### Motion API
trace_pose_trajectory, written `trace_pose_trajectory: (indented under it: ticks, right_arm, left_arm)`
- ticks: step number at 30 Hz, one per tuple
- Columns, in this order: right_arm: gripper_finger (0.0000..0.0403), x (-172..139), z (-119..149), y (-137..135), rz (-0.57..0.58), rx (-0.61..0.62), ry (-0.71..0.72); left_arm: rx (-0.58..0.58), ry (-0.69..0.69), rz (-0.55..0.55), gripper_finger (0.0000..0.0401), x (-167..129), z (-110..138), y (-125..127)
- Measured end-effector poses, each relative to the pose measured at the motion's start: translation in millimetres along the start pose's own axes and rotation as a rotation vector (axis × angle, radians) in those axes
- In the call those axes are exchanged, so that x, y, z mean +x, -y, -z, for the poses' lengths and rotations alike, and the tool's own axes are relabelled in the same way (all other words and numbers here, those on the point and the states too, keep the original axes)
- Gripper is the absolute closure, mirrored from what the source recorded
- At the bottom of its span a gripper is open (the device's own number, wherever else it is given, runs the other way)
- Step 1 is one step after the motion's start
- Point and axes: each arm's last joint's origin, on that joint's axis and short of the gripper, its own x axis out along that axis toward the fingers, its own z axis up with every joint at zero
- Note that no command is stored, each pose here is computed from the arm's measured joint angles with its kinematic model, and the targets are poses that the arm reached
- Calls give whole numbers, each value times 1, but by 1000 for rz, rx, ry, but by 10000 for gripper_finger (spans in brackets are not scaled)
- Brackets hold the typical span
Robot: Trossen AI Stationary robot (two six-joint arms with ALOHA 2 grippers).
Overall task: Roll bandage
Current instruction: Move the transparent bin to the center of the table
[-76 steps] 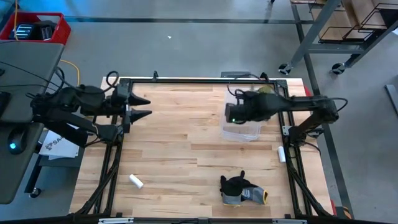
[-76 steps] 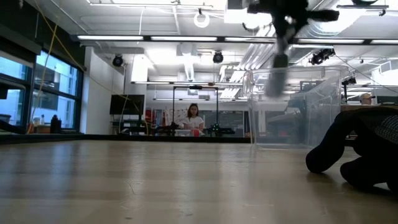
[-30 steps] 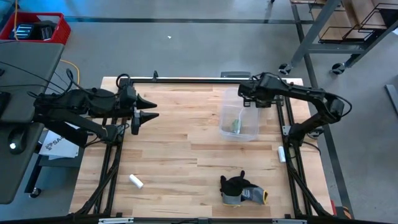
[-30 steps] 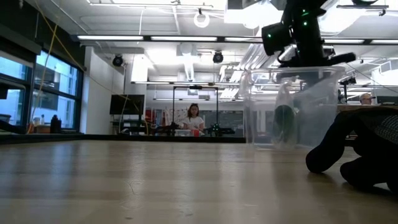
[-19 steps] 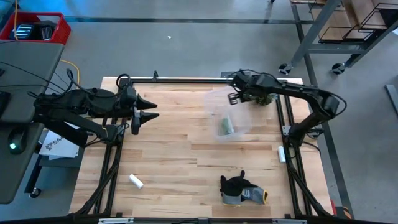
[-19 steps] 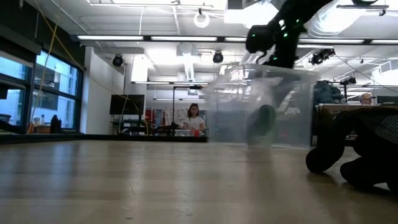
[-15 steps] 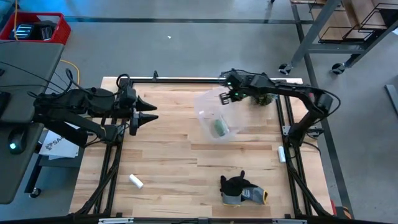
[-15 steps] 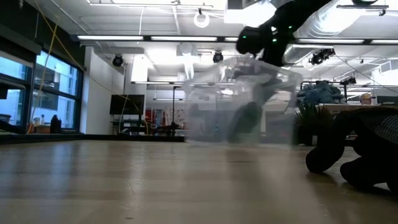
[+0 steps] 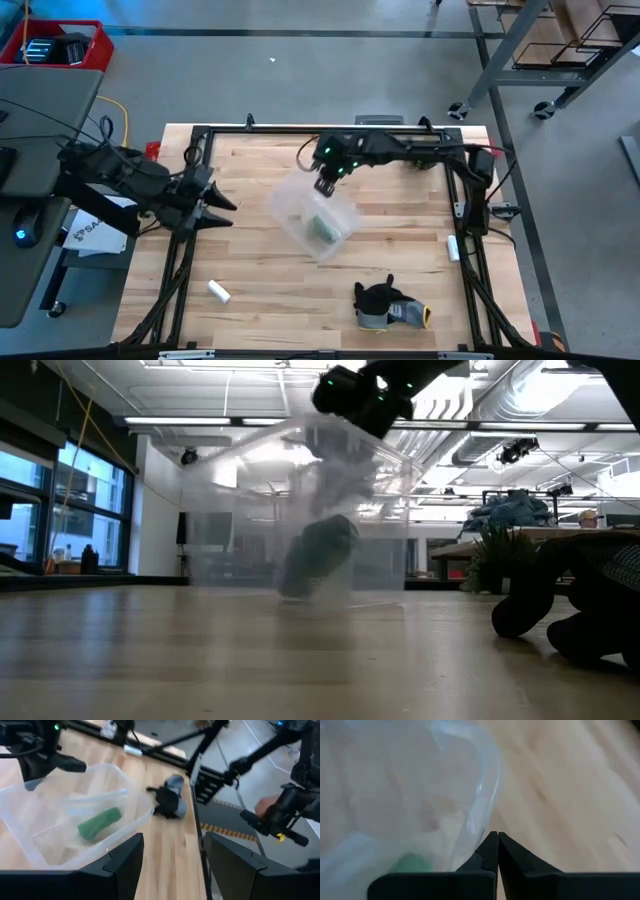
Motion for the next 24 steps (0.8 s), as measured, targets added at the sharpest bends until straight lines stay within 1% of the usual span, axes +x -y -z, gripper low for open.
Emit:
trace_pose_trajectory:
  ticks: [3, 5, 7, 9, 12, 14, 17, 20, 22, 24]
  right_arm:
    - [403, 8, -4, -25, -44, -95, -3]
    - [403, 6, -6, -40, -58, -146, 0]
    - [403, -1, -8, -52, -47, -148, -9]
    - [403, -13, -10, -61, -25, -132, -46]
    - [403, -40, -10, -74, 103, -140, -112]
    - [403, -58, -7, -82, 147, -126, -164]
    - [403, -75, 9, -94, 170, -71, -289]
    - [403, -88, 34, -112, 218, -24, -437]
    - [403, -95, 54, -129, 238, 23, -518]
    - [403, -97, 72, -150, 214, 67, -552]
  left_arm:
    - [-16, -43, 23, 192, 2, 14, -1]
    - [-39, -80, 33, 192, 5, 27, -3]
    - [-56, -131, 22, 192, 9, 43, -7]
    - [-78, -166, -35, 192, 15, 58, -14]
    - [-98, -182, -154, 192, 27, 79, -25]
    - [-91, -183, -205, 192, 33, 88, -30]
    - [-77, -216, -240, 192, 41, 99, -36]
    - [-71, -283, -239, 192, 45, 109, -40]
    - [-67, -317, -240, 192, 47, 114, -42]
    - [-52, -345, -250, 192, 48, 117, -43]
